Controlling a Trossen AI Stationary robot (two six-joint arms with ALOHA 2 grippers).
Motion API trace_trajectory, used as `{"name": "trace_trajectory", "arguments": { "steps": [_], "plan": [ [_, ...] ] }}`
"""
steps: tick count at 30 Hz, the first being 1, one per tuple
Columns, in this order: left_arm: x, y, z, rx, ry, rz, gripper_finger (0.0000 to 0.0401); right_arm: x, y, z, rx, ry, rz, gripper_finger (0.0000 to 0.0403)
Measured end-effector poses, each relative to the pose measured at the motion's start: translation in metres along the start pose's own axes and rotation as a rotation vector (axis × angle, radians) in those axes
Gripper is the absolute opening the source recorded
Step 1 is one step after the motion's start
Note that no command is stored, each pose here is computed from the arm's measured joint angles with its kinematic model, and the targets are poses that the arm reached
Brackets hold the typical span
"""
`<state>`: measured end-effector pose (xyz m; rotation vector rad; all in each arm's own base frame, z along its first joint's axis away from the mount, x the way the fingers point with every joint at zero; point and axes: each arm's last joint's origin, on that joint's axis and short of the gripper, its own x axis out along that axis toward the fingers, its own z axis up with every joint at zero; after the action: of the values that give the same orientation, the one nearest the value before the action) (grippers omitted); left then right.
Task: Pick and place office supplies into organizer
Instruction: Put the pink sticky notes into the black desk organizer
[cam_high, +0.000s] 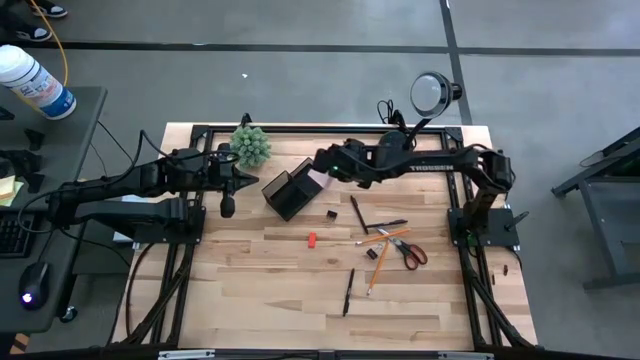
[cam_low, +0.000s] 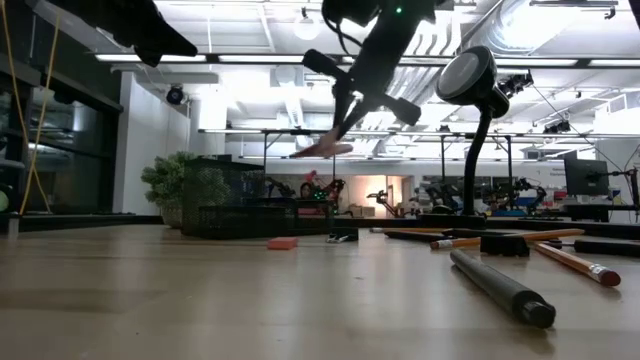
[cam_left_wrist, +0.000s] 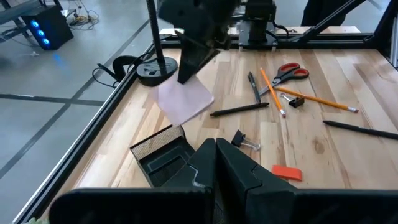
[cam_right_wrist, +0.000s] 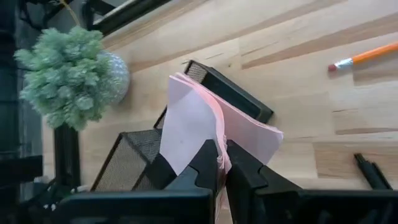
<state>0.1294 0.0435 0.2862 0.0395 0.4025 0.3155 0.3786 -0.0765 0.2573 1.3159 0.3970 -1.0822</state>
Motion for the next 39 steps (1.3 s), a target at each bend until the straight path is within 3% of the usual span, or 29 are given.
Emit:
{"name": "trace_trajectory", "arguments": {
  "steps": [11, 22, 39],
  "plan": [
    [0.000, 0.001, 0.000, 0.000, 0.000, 0.019, 0.0001, 0.033, 0.016, 0.001, 0.047, 0.023, -0.015, 0.0005],
    [0.000, 0.001, 0.000, 0.000, -0.001, 0.019, 0.0001, 0.059, 0.012, 0.000, 0.055, 0.039, -0.054, 0.0006],
    [0.000, 0.001, 0.000, 0.006, 0.000, 0.018, 0.0001, 0.068, 0.013, -0.001, 0.084, 0.018, -0.034, 0.0013]
  ]
}}
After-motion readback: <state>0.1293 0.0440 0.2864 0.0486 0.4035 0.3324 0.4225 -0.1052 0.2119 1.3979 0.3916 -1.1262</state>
